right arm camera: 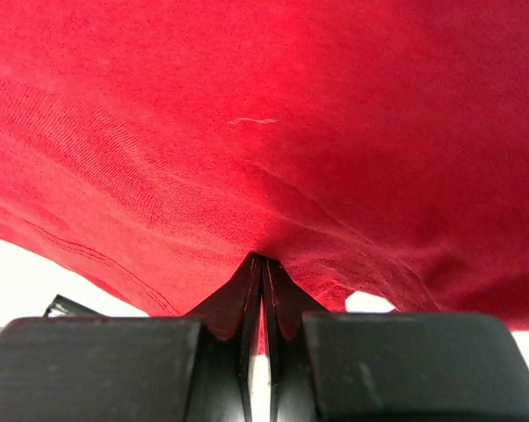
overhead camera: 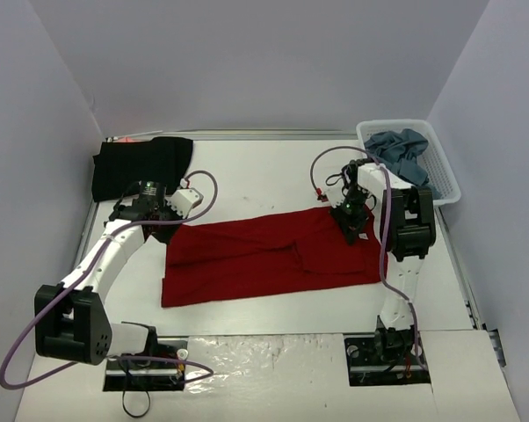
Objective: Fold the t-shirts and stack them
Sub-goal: Rotate the tshirt 90 degrees
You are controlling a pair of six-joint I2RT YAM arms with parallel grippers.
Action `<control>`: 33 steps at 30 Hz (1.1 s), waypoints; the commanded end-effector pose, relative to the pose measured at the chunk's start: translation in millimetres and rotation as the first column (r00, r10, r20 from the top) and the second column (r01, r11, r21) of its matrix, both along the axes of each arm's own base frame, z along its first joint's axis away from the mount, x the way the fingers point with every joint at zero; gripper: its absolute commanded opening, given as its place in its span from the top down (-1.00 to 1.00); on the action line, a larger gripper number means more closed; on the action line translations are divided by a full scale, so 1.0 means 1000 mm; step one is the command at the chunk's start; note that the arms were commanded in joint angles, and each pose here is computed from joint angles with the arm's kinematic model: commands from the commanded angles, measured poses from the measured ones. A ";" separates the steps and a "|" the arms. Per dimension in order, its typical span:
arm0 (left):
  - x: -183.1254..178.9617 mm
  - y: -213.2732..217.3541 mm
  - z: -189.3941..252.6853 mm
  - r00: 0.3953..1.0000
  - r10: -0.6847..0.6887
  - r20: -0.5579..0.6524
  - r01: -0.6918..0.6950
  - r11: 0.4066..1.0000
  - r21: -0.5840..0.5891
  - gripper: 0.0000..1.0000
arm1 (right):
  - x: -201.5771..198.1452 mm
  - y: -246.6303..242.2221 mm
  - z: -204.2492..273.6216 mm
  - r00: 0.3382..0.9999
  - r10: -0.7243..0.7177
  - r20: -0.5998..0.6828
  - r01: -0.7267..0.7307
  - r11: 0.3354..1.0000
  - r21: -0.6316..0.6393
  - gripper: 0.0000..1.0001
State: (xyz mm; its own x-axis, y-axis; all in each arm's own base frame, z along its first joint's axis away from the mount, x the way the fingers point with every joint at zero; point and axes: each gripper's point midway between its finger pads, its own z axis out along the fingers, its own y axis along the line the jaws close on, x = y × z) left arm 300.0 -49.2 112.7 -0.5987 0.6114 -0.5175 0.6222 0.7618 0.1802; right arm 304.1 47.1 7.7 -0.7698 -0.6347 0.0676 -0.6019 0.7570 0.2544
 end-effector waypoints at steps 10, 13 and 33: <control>0.036 0.016 0.015 0.992 0.113 0.055 -0.116 0.992 0.043 0.95 | 0.179 0.041 -0.029 0.964 -0.053 0.260 0.025 0.993 0.112 1.00; 0.040 0.011 0.009 0.996 0.089 0.026 -0.090 0.996 0.027 0.95 | 0.227 0.063 -0.016 0.914 -0.105 0.391 0.038 0.984 0.176 1.00; 0.056 -0.006 -0.006 0.996 0.084 -0.032 -0.084 0.996 0.014 0.95 | 0.304 0.162 0.081 0.570 0.029 0.821 -0.132 0.990 0.057 1.00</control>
